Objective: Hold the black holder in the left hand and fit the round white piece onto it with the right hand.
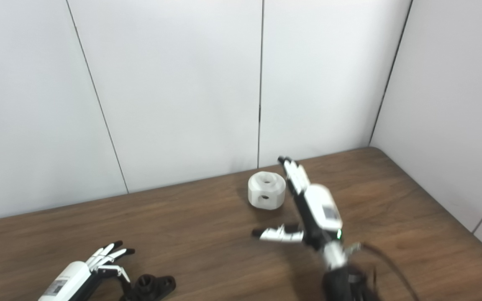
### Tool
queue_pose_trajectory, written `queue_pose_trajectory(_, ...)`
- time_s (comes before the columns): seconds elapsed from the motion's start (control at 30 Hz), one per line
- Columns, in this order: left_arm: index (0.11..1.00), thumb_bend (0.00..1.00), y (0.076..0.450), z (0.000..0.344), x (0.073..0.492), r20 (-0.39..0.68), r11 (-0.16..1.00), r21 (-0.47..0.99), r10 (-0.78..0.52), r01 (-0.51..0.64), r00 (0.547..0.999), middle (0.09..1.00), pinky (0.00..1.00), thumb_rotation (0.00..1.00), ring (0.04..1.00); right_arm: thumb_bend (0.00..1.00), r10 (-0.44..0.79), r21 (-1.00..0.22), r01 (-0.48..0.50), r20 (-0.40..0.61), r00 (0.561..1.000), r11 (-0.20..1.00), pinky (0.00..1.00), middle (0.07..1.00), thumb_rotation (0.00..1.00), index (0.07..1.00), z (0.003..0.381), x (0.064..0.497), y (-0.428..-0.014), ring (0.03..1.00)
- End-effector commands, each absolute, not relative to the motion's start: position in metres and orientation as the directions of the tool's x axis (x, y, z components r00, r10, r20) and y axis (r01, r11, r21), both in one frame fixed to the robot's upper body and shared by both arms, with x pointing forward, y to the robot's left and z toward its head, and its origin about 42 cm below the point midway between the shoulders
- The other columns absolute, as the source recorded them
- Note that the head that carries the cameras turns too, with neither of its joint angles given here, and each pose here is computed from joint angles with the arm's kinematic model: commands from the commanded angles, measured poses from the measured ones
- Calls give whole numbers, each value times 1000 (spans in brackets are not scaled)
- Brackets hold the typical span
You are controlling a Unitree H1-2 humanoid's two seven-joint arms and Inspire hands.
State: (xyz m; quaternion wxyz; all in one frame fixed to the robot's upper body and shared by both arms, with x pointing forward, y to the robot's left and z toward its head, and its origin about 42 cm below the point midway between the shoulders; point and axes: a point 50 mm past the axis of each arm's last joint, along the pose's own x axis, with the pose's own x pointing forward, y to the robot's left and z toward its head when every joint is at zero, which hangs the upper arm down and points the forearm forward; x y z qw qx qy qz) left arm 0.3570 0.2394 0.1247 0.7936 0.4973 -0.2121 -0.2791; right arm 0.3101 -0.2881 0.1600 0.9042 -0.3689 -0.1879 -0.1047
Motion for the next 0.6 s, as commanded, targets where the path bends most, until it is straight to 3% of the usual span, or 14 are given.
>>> queue_pose_trajectory(0.0, 481, 517, 237, 115, 350, -23, 276, 918, -680, 284, 733, 913, 1000, 48, 1000, 649, -53, -527, 352, 499, 865, 774, 599, 850, 861, 880, 171, 303, -279, 768)
queue_pose_trajectory(0.1, 481, 517, 237, 115, 350, -27, 270, 920, -682, 285, 731, 916, 1000, 49, 1000, 615, -68, -484, 326, 476, 877, 812, 575, 832, 875, 868, 157, 288, -270, 743)
queue_pose_trajectory(0.2, 481, 516, 237, 117, 348, -34, 269, 917, -682, 294, 730, 921, 1000, 48, 1000, 614, -77, -464, 309, 453, 888, 830, 622, 831, 897, 876, 149, 281, -269, 739)
queue_pose_trajectory(0.4, 481, 517, 238, 120, 345, -33, 271, 917, -679, 292, 734, 917, 1000, 48, 1000, 600, -70, -388, 249, 420, 905, 888, 570, 829, 909, 877, 135, 274, -268, 719)
queue_pose_trajectory(0.57, 482, 517, 238, 122, 343, -37, 267, 917, -681, 296, 731, 919, 1000, 47, 1000, 612, -50, -314, 179, 378, 925, 932, 622, 843, 888, 895, 134, 272, -267, 748)
